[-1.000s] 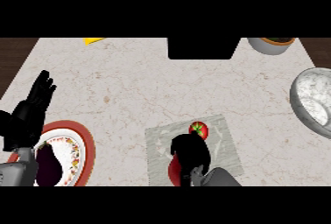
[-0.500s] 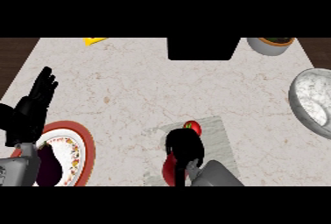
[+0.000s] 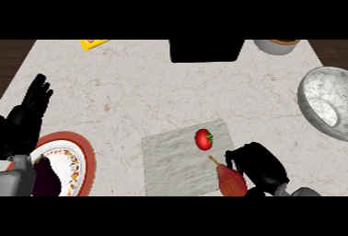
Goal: Pick the pear from the placemat and place it in the bowl
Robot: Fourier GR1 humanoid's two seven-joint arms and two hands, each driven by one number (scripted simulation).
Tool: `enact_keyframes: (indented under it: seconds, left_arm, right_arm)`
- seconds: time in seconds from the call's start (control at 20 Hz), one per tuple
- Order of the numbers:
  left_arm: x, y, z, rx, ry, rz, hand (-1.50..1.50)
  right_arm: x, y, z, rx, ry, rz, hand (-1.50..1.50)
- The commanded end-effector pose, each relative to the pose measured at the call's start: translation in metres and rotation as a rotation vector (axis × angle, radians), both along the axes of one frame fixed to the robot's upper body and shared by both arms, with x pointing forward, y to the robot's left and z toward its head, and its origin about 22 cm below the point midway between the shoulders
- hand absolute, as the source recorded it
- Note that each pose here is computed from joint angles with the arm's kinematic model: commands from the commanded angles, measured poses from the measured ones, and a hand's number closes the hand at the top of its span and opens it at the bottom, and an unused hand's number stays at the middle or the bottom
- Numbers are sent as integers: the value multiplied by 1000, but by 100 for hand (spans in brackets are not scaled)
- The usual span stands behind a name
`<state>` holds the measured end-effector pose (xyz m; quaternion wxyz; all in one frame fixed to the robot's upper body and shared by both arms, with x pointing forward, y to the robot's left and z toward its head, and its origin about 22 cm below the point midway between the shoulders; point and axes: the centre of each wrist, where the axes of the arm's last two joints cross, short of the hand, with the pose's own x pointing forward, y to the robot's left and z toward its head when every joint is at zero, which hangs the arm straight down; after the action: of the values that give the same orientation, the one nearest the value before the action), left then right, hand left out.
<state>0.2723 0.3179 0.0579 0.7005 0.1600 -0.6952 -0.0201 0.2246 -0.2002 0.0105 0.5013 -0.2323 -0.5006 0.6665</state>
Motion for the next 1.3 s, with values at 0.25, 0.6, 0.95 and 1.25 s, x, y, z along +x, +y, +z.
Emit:
enact_keyframes:
  seconds: [0.25, 0.6, 0.95, 1.25]
  left_arm:
    - [-16, 1, -9, 6, 5, 29, 0]
    - [-23, -3, -10, -4, -8, 18, 0]
    - [2, -8, -7, -4, -6, -10, 0]
    - [8, -24, -5, 3, -32, -48, 0]
  right_arm:
    - [-31, -100, 91, 110, -360, 91, 150]
    - [-23, -142, 171, 419, -577, -95, 150]
    - [-31, -212, 218, 461, -582, -228, 150]
    - [13, -252, 189, 543, -491, -286, 150]
